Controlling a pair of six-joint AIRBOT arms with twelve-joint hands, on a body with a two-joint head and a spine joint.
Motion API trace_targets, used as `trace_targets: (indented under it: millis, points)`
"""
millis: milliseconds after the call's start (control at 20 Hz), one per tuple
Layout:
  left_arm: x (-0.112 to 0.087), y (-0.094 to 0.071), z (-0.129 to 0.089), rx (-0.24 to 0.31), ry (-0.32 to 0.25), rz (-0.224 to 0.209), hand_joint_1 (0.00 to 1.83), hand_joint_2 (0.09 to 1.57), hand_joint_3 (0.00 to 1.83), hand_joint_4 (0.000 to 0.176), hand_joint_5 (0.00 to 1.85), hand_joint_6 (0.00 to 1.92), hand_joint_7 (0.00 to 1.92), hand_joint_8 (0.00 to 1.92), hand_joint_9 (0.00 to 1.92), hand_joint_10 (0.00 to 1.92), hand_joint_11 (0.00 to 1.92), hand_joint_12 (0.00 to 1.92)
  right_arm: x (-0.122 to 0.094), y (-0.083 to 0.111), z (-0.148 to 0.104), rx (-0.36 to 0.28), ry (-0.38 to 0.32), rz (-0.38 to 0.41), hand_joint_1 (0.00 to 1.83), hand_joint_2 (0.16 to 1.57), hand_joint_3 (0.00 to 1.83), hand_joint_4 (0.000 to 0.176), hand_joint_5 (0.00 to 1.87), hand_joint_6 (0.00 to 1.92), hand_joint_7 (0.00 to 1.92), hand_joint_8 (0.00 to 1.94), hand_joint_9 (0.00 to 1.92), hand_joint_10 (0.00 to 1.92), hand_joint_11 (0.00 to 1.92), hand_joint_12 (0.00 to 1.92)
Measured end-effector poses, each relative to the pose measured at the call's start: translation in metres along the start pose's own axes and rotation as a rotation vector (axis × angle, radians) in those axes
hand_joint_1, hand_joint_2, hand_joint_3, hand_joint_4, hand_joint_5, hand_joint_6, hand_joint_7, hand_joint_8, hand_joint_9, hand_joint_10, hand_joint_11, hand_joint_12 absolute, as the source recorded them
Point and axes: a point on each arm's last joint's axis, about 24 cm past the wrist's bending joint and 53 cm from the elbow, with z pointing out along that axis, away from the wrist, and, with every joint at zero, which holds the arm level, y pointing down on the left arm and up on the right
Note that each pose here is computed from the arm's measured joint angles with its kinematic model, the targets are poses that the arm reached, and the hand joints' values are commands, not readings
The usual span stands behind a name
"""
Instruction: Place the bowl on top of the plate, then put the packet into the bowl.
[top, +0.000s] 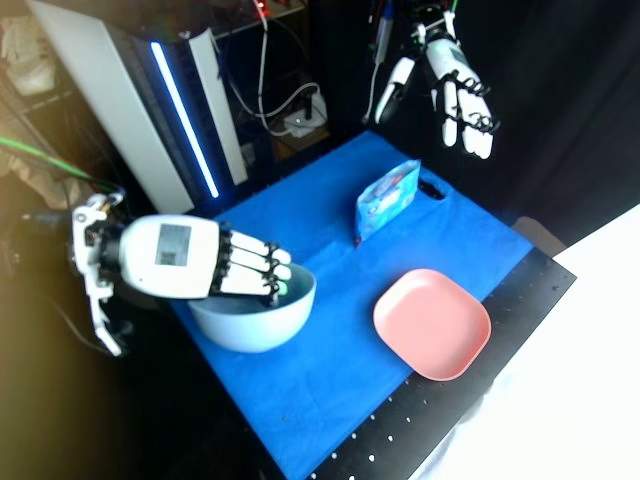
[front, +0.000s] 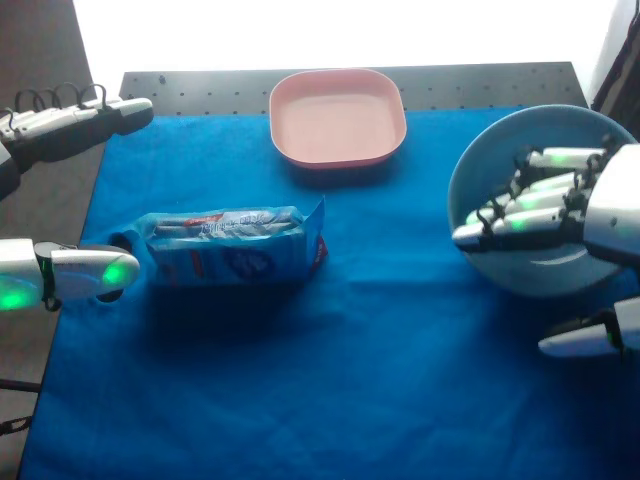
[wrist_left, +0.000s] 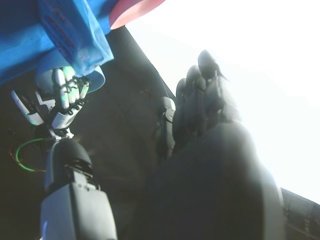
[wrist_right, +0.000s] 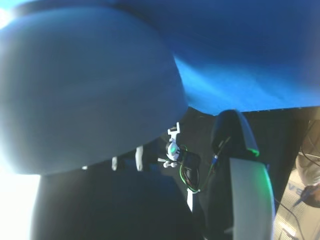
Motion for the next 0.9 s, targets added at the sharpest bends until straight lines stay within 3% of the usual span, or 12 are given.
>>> trace_targets:
  millis: [50,150,200,250,300,400,450,500,700,750,800,900]
  points:
    - [0.000,0.000,0.000,0.000,0.000,-0.001,0.59,0.94,0.00,0.138,0.21,0.00,0.14,0.00,0.12,0.00,0.00,0.41,-0.004,0.003,-0.001,-0.014,-0.012,0.007,0.63,1.02,0.00,0.042,0.42,0.01,0.45,0.01,0.48,0.00,0.02,1.13]
    - [0.000,0.000,0.000,0.001,-0.001,-0.001,0.58,0.95,0.00,0.130,0.21,0.00,0.14,0.00,0.12,0.00,0.00,0.39,-0.009,0.007,-0.003,-0.031,-0.026,0.011,0.64,1.00,0.00,0.027,0.41,0.00,0.49,0.02,0.53,0.02,0.08,1.15]
    - [0.000,0.000,0.000,0.001,0.000,-0.001,0.58,0.95,0.00,0.128,0.22,0.00,0.14,0.00,0.12,0.00,0.00,0.34,-0.012,0.008,-0.004,-0.034,-0.035,0.015,0.66,0.96,0.00,0.039,0.41,0.00,0.52,0.01,0.55,0.02,0.08,1.21]
    - [0.000,0.000,0.000,0.000,-0.001,-0.002,0.58,0.95,0.00,0.128,0.22,0.00,0.14,0.00,0.12,0.00,0.00,0.34,-0.015,0.008,-0.006,-0.035,-0.043,0.016,0.66,0.96,0.00,0.039,0.41,0.00,0.52,0.01,0.55,0.02,0.08,1.21]
    - [0.000,0.000,0.000,0.001,-0.001,-0.003,0.58,0.96,0.00,0.128,0.21,0.00,0.15,0.00,0.13,0.00,0.00,0.40,-0.019,0.009,-0.008,-0.039,-0.052,0.016,0.68,0.94,0.00,0.025,0.39,0.00,0.48,0.00,0.48,0.00,0.01,1.22]
    - [0.001,0.001,-0.001,-0.004,0.002,-0.003,0.59,0.95,0.00,0.125,0.22,0.00,0.15,0.00,0.13,0.00,0.00,0.41,-0.024,0.011,-0.009,-0.046,-0.070,0.025,0.65,0.93,0.00,0.050,0.32,0.00,0.40,0.00,0.44,0.00,0.04,1.08]
    - [0.002,0.002,-0.001,-0.005,0.005,-0.004,0.59,0.96,0.00,0.126,0.22,0.00,0.15,0.00,0.13,0.00,0.00,0.42,-0.025,0.011,-0.010,-0.047,-0.075,0.028,0.64,0.92,0.00,0.053,0.33,0.00,0.41,0.00,0.45,0.01,0.08,1.07]
    - [0.002,0.002,-0.001,-0.005,0.004,-0.005,0.60,0.95,0.00,0.128,0.21,0.00,0.14,0.00,0.12,0.00,0.00,0.37,-0.026,0.010,-0.010,-0.046,-0.079,0.031,0.57,0.94,0.00,0.073,0.30,0.00,0.37,0.00,0.42,0.00,0.06,1.02]
    - [0.002,0.001,-0.002,-0.002,0.002,-0.008,0.58,0.96,0.00,0.120,0.21,0.00,0.15,0.00,0.13,0.00,0.00,0.38,-0.032,0.008,-0.011,-0.038,-0.101,0.048,0.51,0.96,0.01,0.050,0.30,0.00,0.36,0.01,0.38,0.00,0.00,1.00]
    - [0.002,0.002,-0.002,-0.002,0.002,-0.009,0.58,0.96,0.00,0.118,0.22,0.00,0.15,0.00,0.12,0.00,0.00,0.38,-0.034,0.008,-0.012,-0.036,-0.108,0.052,0.50,0.95,0.00,0.066,0.30,0.01,0.38,0.01,0.40,0.01,0.01,1.00]
    - [0.002,0.001,-0.002,-0.002,0.002,-0.009,0.58,0.95,0.00,0.122,0.21,0.00,0.15,0.00,0.13,0.00,0.00,0.38,-0.038,0.006,-0.013,-0.031,-0.119,0.059,0.51,0.91,0.00,0.092,0.34,0.01,0.42,0.00,0.44,0.00,0.06,1.02]
    - [0.002,0.003,-0.003,-0.006,0.003,-0.012,0.58,0.95,0.00,0.124,0.21,0.00,0.15,0.00,0.13,0.00,0.00,0.41,-0.045,0.005,-0.015,-0.025,-0.144,0.065,0.50,0.93,0.00,0.075,0.34,0.00,0.39,0.00,0.42,0.00,0.12,0.90]
